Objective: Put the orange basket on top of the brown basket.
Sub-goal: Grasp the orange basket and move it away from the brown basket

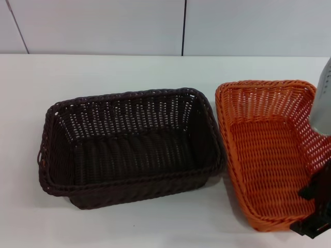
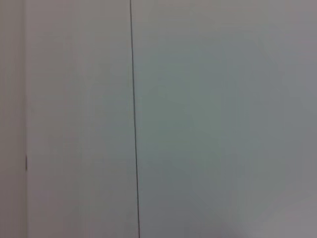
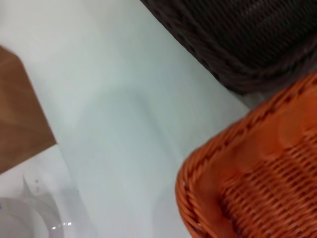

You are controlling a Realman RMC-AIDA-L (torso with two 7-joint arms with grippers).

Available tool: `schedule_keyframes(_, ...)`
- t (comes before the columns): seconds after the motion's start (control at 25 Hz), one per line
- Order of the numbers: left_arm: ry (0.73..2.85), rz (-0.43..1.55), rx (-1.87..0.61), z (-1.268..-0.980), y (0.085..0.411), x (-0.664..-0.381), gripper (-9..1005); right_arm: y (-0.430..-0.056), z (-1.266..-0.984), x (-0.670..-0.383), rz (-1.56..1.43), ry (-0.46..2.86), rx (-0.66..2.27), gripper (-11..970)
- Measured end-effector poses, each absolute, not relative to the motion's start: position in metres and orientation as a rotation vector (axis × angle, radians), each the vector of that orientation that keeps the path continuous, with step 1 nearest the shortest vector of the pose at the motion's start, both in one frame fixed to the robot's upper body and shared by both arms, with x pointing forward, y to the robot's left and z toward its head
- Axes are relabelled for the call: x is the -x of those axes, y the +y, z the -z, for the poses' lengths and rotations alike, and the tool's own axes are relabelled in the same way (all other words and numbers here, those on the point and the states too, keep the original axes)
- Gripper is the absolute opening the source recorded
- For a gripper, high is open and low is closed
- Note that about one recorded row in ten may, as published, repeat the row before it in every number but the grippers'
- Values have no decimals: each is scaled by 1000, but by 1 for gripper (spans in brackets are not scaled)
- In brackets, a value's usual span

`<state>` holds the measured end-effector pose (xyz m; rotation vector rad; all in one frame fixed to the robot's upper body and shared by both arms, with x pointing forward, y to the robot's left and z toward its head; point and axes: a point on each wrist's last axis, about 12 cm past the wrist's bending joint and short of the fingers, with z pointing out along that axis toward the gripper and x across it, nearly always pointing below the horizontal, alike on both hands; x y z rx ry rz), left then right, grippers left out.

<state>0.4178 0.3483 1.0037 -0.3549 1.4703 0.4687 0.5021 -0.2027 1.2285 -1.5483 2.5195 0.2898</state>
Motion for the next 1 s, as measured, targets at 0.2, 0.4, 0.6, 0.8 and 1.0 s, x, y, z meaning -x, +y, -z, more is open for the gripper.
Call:
schedule_keyframes(0.2,1483,-462,351,-1002,347,-418,771,-200,-1212,-511,-313,2566,1580,689)
schedule_keyframes(0.4,1487,-459,343,-1002,347,-418,770,-195,-1195,-516,-308,2608,1617,681)
schedule_keyframes(0.6,1489,-464,339,-1002,348,-417,770,-193,-1182,-519,-199,2633,1640,673)
schedule_keyframes(0.8,1493,-475,333,-1001,351,-416,770,-189,-1179,-518,-134,2616,1686,631)
schedule_keyframes(1.0,1497,-483,326,-1000,353,-415,770,-183,-1174,-521,-109,2594,1707,538)
